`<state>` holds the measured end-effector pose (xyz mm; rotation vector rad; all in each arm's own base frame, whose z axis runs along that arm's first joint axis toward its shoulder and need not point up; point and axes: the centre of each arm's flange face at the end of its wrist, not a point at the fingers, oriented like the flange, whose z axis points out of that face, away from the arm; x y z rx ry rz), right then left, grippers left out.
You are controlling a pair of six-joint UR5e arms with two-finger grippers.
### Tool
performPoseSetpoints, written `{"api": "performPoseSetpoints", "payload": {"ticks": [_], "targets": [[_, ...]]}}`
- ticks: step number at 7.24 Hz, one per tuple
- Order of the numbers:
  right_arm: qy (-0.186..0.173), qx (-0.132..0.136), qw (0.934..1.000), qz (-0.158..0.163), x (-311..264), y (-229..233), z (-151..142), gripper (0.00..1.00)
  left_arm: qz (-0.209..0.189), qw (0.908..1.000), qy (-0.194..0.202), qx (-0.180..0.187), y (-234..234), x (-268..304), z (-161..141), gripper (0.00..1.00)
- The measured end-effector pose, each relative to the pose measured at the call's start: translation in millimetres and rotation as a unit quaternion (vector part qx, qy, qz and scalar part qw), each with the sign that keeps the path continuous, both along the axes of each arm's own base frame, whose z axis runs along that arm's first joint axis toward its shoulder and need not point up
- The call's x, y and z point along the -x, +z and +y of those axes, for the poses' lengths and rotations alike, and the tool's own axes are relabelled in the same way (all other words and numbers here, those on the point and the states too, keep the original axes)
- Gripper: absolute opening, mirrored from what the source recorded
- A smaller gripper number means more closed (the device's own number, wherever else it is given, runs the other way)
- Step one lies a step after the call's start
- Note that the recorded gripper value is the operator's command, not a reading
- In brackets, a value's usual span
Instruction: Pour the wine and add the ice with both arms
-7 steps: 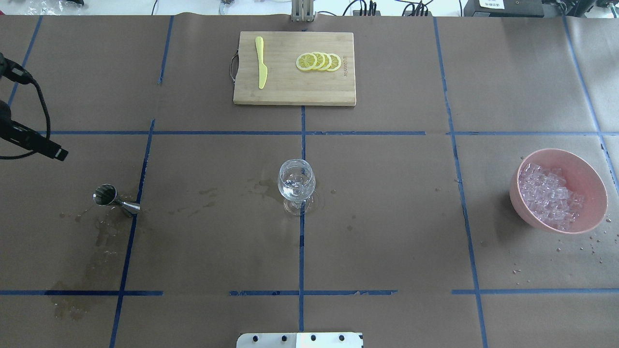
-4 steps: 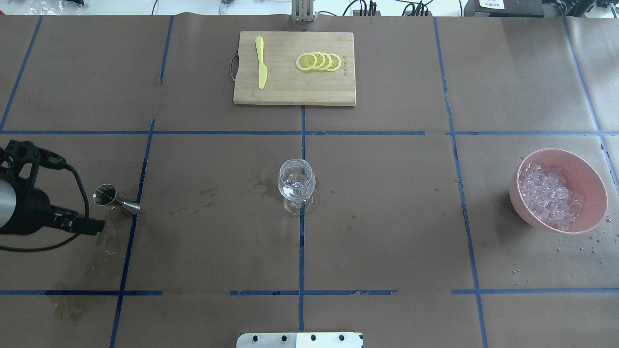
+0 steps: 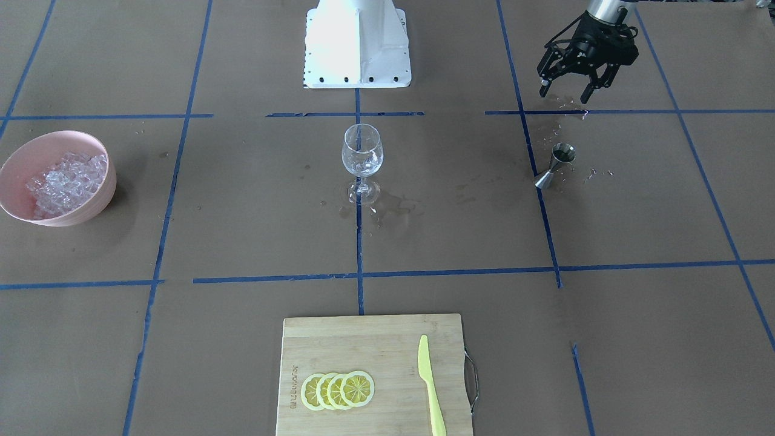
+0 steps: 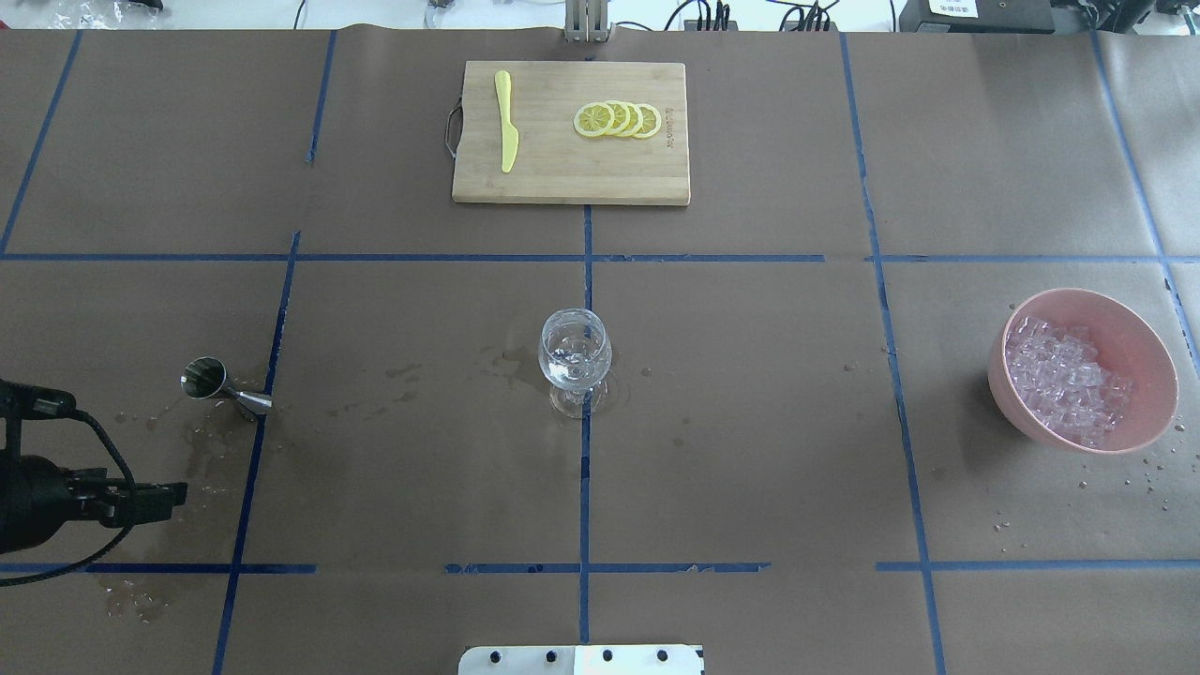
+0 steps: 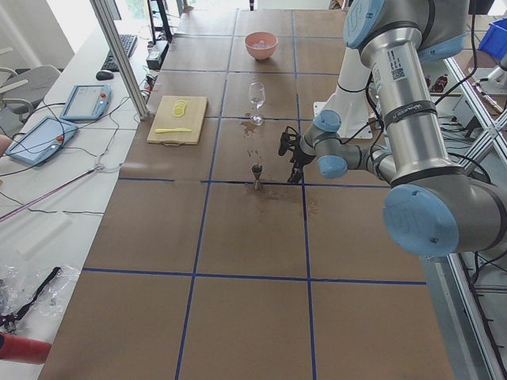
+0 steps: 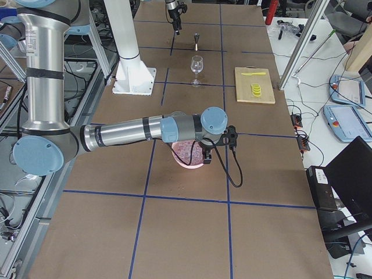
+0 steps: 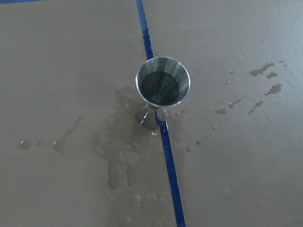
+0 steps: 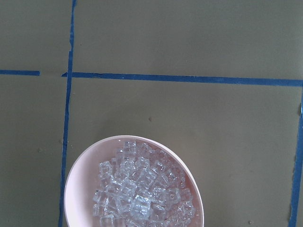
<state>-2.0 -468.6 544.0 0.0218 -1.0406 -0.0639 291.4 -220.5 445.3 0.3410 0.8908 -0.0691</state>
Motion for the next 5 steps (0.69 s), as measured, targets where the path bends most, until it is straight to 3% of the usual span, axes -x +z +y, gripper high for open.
{"api": "performPoseSetpoints", "payload": {"ticks": [3,5], "targets": [[-0.001,0.0,0.9999,-0.013,0.7,-3.8,3.2,1.0,-0.006,0.9946,-0.098,-0.036,25.1,-29.7,13.4,0.99],[-0.002,0.002,0.9998,-0.021,1.3,-4.4,4.8,1.0,0.017,0.9716,-0.225,-0.072,56.3,-62.7,11.2,0.92]]}}
